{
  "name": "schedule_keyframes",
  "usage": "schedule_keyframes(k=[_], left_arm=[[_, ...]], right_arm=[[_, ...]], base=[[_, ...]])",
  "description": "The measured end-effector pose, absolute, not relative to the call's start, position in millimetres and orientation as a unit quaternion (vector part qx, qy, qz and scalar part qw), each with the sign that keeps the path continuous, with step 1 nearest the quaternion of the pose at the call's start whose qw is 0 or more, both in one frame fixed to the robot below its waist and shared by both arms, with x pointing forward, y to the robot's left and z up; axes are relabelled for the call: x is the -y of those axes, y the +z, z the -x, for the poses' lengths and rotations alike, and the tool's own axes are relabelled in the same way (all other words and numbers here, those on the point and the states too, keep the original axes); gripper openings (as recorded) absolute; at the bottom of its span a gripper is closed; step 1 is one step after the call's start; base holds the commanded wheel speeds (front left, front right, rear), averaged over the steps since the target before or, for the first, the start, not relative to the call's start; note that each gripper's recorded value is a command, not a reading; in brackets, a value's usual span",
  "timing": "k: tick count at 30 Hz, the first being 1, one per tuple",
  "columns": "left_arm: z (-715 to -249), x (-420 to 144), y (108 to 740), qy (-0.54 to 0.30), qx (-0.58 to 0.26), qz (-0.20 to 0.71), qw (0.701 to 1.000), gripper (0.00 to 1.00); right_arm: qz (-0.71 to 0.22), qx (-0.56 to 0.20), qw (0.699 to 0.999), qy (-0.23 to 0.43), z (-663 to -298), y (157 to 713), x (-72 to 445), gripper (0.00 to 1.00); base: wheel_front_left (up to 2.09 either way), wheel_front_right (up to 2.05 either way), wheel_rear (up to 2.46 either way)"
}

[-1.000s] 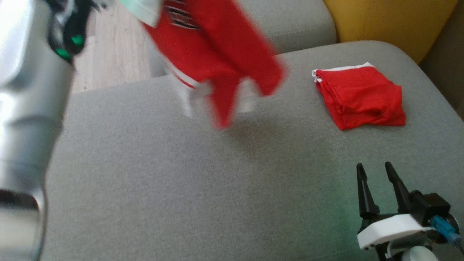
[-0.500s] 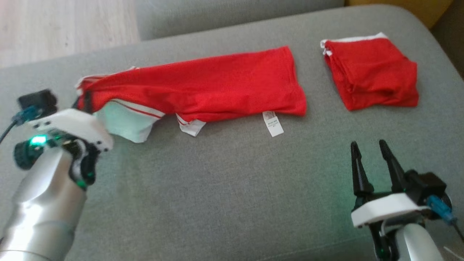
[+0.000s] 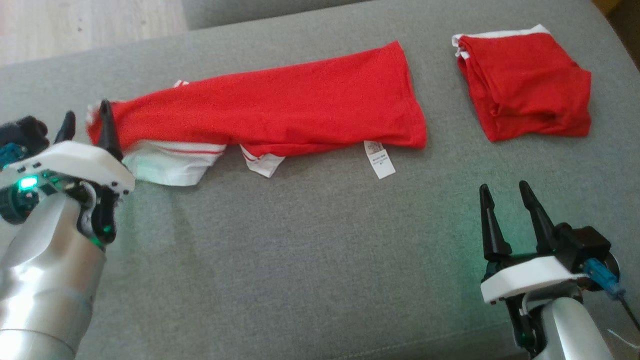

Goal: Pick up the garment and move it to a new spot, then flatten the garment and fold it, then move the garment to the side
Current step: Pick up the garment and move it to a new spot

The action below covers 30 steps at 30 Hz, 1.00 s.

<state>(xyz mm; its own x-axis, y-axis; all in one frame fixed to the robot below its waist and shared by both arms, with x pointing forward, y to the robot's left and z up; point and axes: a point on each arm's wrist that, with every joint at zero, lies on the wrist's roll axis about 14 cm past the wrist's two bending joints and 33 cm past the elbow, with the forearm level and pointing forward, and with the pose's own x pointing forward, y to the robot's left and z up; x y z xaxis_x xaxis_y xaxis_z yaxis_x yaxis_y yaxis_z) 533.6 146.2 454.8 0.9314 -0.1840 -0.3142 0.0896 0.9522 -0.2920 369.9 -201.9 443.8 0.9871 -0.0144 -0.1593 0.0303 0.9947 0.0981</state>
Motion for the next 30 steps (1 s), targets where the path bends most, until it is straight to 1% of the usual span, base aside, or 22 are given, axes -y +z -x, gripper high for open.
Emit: schedule_keyframes(k=[8, 13, 17, 18, 23, 30], left_arm=[[-523, -153, 511, -0.089, -0.085, 0.131, 0.984, 1.0], [-489, -152, 527, -0.109, -0.048, 0.112, 0.987, 1.0], [-452, -154, 518, -0.106, -0.042, 0.115, 0.987, 1.0], [-452, -154, 518, -0.106, -0.042, 0.115, 0.987, 1.0], [-405, -155, 504, -0.089, -0.035, 0.122, 0.988, 1.0], [-337, -153, 465, -0.054, -0.072, 0.134, 0.987, 1.0]], right_arm=[[-0.053, -0.049, 0.997, 0.003, -369, 464, 193, 1.0], [-0.056, -0.039, 0.998, 0.007, -355, 469, 190, 1.0], [-0.054, -0.036, 0.998, 0.016, -347, 470, 184, 1.0], [-0.054, -0.036, 0.998, 0.016, -347, 470, 184, 1.0], [-0.051, -0.025, 0.998, 0.035, -344, 477, 173, 1.0], [-0.05, -0.03, 0.997, 0.049, -336, 474, 164, 1.0]], base=[[0.0, 0.0, 0.0], [0.0, 0.0, 0.0], [0.0, 0.0, 0.0], [0.0, 0.0, 0.0], [0.0, 0.0, 0.0], [0.0, 0.0, 0.0]])
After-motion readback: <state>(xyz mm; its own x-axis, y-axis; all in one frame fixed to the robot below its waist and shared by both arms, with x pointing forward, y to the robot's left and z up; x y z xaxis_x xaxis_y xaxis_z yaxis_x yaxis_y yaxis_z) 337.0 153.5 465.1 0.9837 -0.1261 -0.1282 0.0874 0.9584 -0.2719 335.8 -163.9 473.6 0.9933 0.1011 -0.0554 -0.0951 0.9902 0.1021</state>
